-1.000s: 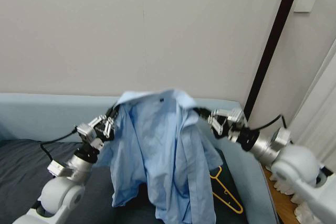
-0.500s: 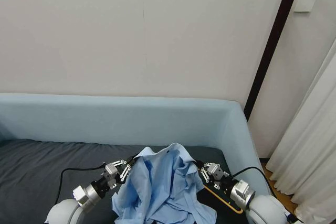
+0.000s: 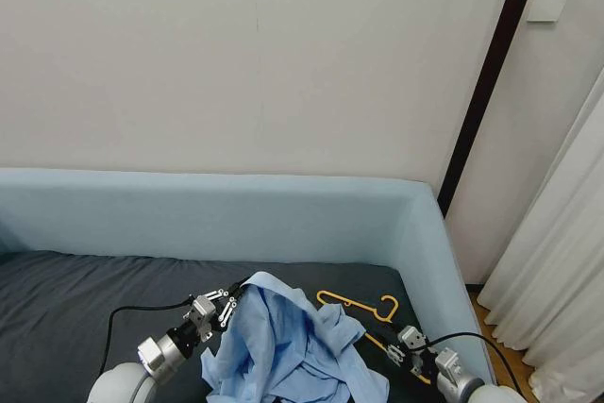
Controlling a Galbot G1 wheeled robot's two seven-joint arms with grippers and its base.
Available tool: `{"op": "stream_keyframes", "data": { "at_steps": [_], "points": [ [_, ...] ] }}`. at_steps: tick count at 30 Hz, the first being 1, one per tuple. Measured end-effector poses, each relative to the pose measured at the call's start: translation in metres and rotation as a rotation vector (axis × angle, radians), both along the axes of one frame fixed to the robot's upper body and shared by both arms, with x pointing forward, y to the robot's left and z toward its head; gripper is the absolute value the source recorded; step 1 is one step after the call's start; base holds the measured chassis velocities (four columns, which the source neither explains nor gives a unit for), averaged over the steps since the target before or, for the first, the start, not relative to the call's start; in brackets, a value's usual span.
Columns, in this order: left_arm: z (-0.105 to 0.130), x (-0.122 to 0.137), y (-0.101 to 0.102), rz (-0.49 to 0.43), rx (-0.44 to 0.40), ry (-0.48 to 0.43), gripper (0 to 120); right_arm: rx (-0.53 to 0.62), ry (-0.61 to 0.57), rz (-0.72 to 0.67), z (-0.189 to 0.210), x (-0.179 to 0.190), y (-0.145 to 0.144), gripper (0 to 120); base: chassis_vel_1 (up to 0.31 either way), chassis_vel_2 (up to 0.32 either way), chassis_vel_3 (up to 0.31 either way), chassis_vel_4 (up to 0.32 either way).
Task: Pick up the clothes from the sofa and hang them on the clothes hanger.
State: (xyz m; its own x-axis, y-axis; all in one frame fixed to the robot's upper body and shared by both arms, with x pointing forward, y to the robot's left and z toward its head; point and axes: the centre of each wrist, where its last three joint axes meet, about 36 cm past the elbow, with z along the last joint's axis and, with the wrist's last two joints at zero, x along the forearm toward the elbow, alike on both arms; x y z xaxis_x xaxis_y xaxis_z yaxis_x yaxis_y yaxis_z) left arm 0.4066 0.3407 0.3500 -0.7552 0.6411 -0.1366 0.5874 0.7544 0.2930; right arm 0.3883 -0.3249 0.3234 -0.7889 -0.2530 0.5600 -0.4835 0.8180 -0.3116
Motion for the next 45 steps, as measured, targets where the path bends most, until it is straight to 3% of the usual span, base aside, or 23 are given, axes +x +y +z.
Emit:
{"op": "stream_keyframes", "data": {
  "at_steps": [9,11,15,22,28,32,38,45],
  "points": [
    [-0.001,-0.001,0.005,0.026,0.000,-0.017,0,0.000,0.047,-0.040,-0.028,0.022,-0.012,87,0.000,0.000,0.000,0.000],
    [-0.001,0.000,0.009,0.033,0.009,-0.022,0,0.056,0.074,-0.016,-0.038,0.035,-0.014,99,0.000,0.000,0.000,0.000],
    [0.001,0.002,0.013,0.033,0.024,-0.030,0,0.160,0.104,0.054,-0.055,0.061,-0.023,100,0.000,0.000,0.000,0.000],
    [-0.001,0.004,0.009,0.031,0.019,-0.036,0,0.192,0.121,-0.049,-0.068,0.100,-0.029,100,0.000,0.000,0.000,0.000],
    [-0.002,0.007,0.008,0.034,0.017,-0.040,0,0.215,0.138,-0.113,-0.071,0.124,-0.036,92,0.000,0.000,0.000,0.000],
    [-0.003,0.008,0.008,0.038,0.015,-0.040,0,0.221,0.153,-0.129,-0.076,0.129,-0.036,87,0.000,0.000,0.000,0.000],
    [-0.006,0.012,0.008,0.047,0.014,-0.039,0,0.206,0.196,-0.130,-0.081,0.132,-0.033,69,0.000,0.000,0.000,0.000],
    [-0.009,0.015,0.006,0.050,0.009,-0.039,0,0.177,0.248,-0.157,-0.080,0.132,-0.026,67,0.000,0.000,0.000,0.000]
  ]
}}
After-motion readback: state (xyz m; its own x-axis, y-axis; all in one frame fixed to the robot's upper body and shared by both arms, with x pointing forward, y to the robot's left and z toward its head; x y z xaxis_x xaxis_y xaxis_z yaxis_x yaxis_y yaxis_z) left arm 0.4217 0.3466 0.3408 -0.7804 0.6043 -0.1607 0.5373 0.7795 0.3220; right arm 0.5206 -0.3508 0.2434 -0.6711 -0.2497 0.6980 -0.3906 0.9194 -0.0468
